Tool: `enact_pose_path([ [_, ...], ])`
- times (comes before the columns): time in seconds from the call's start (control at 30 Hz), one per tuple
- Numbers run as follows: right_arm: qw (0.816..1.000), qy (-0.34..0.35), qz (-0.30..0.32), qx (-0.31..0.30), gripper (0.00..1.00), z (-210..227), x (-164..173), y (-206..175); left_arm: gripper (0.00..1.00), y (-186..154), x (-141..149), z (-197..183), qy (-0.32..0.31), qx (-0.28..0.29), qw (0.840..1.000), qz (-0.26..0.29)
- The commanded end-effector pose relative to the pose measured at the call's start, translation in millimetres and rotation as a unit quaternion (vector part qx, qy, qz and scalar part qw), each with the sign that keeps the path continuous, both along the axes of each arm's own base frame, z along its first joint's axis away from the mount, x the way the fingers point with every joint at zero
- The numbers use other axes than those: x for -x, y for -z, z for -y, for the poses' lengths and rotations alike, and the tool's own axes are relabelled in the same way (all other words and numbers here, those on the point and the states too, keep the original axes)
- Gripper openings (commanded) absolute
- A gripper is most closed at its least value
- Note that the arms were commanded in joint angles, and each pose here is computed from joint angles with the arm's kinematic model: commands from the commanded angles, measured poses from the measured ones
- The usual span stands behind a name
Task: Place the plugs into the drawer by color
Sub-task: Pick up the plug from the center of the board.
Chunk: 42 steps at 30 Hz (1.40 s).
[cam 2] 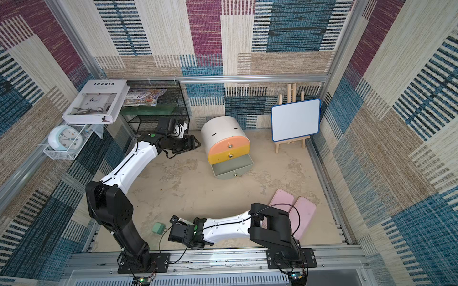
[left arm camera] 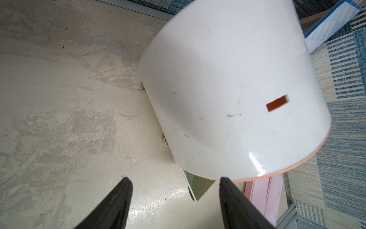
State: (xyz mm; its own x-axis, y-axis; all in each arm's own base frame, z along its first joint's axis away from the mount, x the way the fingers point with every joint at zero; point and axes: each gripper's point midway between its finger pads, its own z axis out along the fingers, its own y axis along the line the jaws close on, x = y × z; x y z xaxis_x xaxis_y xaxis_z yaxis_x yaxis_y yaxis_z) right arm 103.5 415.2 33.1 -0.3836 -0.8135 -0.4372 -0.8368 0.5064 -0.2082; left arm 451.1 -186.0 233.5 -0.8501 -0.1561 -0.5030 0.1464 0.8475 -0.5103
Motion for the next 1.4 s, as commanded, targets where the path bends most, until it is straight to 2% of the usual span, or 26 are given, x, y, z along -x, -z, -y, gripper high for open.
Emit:
enact_pose_path([
  [0.0,1.0,0.025,0.015,0.0,0.66,17,-13,-1,0.73,-8,-3,2,0.004,0.006,1.0,0.015],
  [0.3,0.997,0.066,0.022,-0.02,0.64,64,-50,-11,0.73,1,-11,5,0.004,0.012,1.0,0.001],
  [0.43,0.997,0.03,-0.006,-0.068,0.65,52,-38,-37,0.73,6,-11,6,0.005,0.011,1.0,-0.004],
  [0.5,0.996,0.032,-0.016,-0.085,0.67,51,-35,-46,0.73,6,-10,6,0.005,0.013,1.0,-0.004],
  [0.8,0.993,0.094,-0.063,-0.031,0.7,83,-27,-22,0.73,1,-7,7,0.007,0.018,1.0,0.001],
  [1.37,0.992,0.105,-0.065,-0.037,0.68,82,-41,-11,0.73,9,-7,13,0.009,0.029,0.999,-0.013],
])
